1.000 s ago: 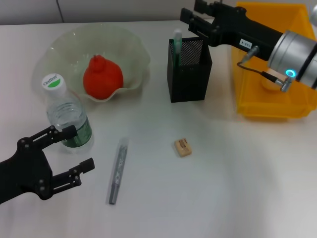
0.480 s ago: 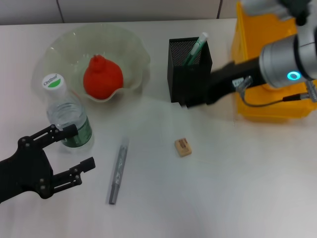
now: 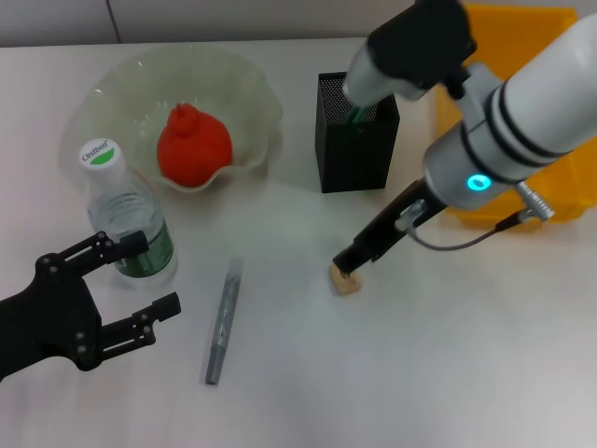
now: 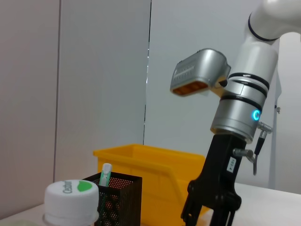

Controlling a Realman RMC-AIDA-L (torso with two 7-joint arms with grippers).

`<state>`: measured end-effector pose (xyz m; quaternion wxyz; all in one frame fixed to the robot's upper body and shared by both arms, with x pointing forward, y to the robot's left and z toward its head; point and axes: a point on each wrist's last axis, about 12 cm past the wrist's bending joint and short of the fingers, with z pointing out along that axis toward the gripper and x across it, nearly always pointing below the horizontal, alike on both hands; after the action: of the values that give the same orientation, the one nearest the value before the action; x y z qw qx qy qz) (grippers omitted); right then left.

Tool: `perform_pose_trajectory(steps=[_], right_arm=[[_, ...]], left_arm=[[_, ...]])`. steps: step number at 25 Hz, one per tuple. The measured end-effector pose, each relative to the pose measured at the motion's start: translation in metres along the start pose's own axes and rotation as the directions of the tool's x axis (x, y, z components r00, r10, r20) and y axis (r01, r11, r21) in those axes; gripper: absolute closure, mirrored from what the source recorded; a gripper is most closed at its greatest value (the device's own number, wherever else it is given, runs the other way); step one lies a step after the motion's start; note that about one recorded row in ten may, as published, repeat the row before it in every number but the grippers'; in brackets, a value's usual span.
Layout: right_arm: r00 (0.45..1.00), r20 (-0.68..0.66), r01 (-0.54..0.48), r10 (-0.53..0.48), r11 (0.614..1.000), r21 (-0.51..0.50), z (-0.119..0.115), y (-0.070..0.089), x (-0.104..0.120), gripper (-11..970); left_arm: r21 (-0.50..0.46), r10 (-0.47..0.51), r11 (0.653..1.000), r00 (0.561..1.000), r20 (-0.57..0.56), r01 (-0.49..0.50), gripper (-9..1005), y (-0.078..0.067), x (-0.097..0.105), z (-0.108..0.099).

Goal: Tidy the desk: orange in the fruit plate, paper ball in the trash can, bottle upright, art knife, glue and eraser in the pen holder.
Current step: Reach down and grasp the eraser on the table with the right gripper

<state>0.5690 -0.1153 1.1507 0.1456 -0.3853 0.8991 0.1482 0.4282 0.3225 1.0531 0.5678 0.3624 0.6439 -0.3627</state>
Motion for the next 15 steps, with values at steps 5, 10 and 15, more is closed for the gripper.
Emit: perform_pose_trajectory(steps=[5, 10, 15], right_arm=[[1.000, -0.017, 0.011, -0.011, 1.000, 0.012, 0.009, 0.004, -0.003, 312], [1.000, -0.025, 0.004, -0.003, 1.000, 0.019, 0.017, 0.001, -0.004, 324], [0.999, -0.041, 0.017, -0.017, 1.000, 0.008, 0.027, 0.005, -0.005, 336]], left_arm=[[0.002, -0.001, 1.000, 1.000, -0.001, 0.001, 210, 0.000, 0.000, 0.000], [0.003, -0.001, 1.000, 1.000, -0.001, 0.001, 210, 0.000, 0.000, 0.000], [0.002, -0.001, 1.000, 1.000, -0.001, 0.001, 210, 0.000, 0.000, 0.000]])
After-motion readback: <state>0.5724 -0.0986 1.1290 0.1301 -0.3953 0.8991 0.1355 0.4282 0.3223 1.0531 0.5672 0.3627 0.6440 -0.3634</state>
